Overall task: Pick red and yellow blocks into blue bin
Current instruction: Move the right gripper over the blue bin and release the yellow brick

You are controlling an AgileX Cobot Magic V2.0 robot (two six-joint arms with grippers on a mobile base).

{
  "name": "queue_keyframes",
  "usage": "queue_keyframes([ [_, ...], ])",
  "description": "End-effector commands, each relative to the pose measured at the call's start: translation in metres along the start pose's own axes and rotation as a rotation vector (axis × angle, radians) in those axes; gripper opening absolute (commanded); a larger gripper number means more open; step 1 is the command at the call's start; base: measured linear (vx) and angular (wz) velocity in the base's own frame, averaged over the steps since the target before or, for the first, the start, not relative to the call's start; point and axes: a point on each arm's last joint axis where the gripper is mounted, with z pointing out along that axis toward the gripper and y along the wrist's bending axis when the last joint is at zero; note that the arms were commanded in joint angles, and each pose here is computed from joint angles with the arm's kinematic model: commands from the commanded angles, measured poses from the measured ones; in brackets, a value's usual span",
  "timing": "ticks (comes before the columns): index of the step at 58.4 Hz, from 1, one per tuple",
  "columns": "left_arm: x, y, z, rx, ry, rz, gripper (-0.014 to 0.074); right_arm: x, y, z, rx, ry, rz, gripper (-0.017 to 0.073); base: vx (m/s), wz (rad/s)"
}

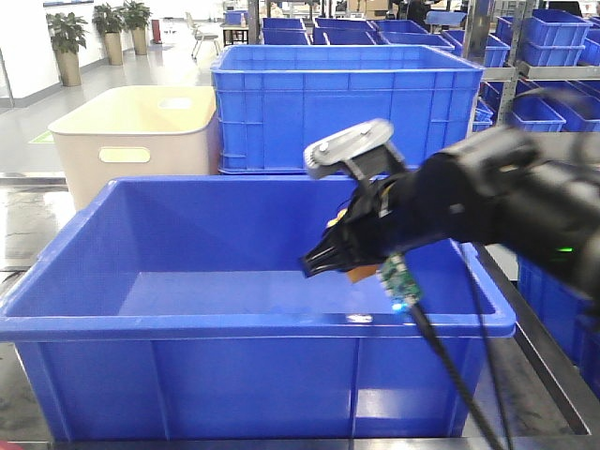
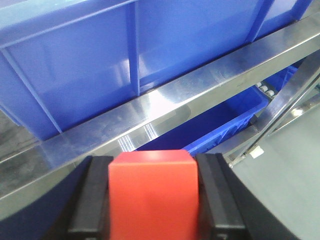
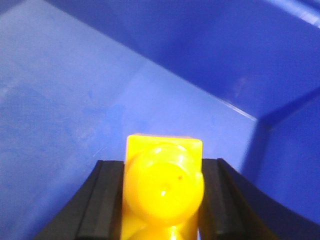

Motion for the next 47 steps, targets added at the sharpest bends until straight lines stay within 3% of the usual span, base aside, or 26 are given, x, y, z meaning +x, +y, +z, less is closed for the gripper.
queue_keyframes([
  [1,-0.011,-0.001,-0.007,-0.001,-0.091,-0.012,0.0235,-0.022,-0.007,-0.017,0.03,-0.136,0.031,0.0342,0.0,0.0],
  [12,-0.011,-0.001,-0.007,-0.001,-0.091,-0.012,0.0235,-0.021,-0.005,-0.008,0.028,-0.124,0.04,0.0542,0.0,0.0],
  [20,-0.011,-0.001,-0.007,-0.001,-0.091,-0.012,0.0235,-0.022,-0.007,-0.012,0.045,-0.137,0.024,0.0632,0.0,0.0],
  [37,-0.011,-0.001,-0.007,-0.001,-0.091,-0.012,0.0235,-0.033,-0.013,-0.082,0.007,-0.243,0.093,0.0594,0.0,0.0],
  [43,-0.011,-0.001,-0.007,-0.001,-0.091,-0.012,0.0235,-0.027,-0.013,-0.113,-0.028,-0.277,0.122,0.0557,0.0,0.0],
  [47,-0.011,-0.001,-0.007,-0.001,-0.091,-0.012,0.0235,-0.015,-0.011,-0.129,-0.047,-0.311,0.11,0.0538,0.0,0.0],
])
